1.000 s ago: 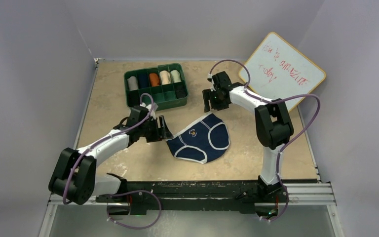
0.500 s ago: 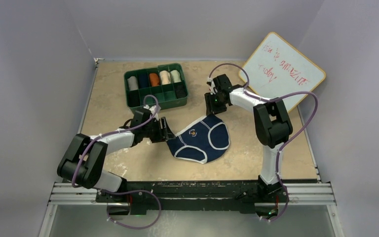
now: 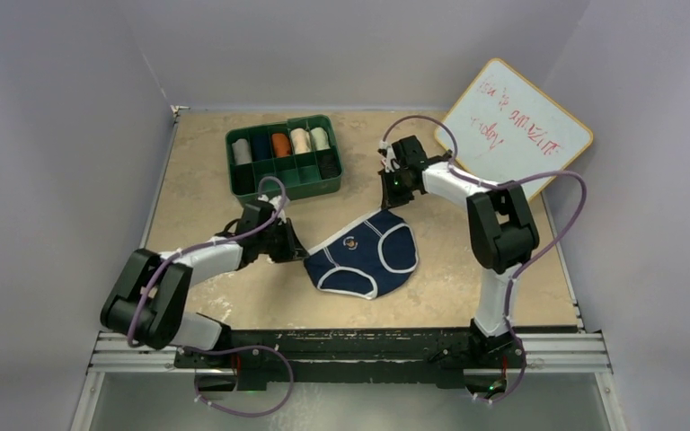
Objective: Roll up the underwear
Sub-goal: Flatten out the underwear at the center of the board.
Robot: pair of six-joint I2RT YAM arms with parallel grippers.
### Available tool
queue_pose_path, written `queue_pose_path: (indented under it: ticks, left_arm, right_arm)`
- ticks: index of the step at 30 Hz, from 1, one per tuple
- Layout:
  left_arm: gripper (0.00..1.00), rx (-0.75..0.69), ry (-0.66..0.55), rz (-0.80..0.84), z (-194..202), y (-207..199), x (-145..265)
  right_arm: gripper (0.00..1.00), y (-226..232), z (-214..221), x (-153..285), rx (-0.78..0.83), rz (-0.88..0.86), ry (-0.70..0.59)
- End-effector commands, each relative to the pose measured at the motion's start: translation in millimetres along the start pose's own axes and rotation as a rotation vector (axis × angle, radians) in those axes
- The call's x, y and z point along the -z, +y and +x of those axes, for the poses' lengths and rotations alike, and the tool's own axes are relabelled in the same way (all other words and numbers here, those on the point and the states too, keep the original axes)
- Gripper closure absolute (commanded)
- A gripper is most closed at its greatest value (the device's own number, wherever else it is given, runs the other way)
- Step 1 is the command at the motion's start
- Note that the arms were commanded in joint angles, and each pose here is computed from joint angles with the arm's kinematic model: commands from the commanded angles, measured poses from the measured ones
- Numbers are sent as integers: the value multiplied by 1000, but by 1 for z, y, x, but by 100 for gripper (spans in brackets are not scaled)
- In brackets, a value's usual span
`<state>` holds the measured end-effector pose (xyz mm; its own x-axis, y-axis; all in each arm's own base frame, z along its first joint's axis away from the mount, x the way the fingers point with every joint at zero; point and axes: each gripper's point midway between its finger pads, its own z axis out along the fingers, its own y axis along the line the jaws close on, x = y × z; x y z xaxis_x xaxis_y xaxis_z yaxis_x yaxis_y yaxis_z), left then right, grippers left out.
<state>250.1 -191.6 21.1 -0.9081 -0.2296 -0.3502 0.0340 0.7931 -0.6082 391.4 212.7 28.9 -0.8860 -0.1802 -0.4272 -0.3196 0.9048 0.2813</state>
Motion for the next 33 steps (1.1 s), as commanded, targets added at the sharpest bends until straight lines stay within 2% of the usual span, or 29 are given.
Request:
queue_pose_path:
  ticks: [1, 7, 11, 16, 19, 21, 23, 26, 28, 30, 33]
  left_arm:
    - [100, -92, -154, 28, -41, -34, 38]
    - [100, -254, -303, 80, -55, -80, 129]
    - [100, -353, -250, 176, -27, -111, 189]
    - [100, -409, -180, 225, 15, -127, 253]
    - [100, -381, -197, 197, 17, -126, 267]
    - [100, -348, -200, 158, 9, -122, 261]
    - [100, -313, -192, 114, -3, -114, 240]
    - [100, -271, -194, 38, -32, -98, 194]
    - [100, -235, -214, -45, -52, -77, 157]
    - [100, -220, -219, -86, -68, -60, 118]
    - [100, -227, -169, -130, -76, -33, 60]
  right_arm:
    - [100, 24, -26, 76, 60, -34, -173]
    - [100, 65, -8, 188, 132, -183, -451]
    - [100, 108, 36, 265, 166, -420, -616]
    - [100, 158, 109, 332, 247, -770, -610]
    - [100, 159, 119, 346, 202, -774, -625]
    - [100, 151, 110, 335, 171, -712, -613]
    - [100, 130, 91, 303, 74, -581, -579]
    - [100, 86, 76, 230, -118, -352, -438]
    - [100, 60, 65, 179, -168, -227, -377]
    - [100, 51, 60, 138, -199, -208, -326]
    - [100, 41, 39, 94, -185, -186, -319]
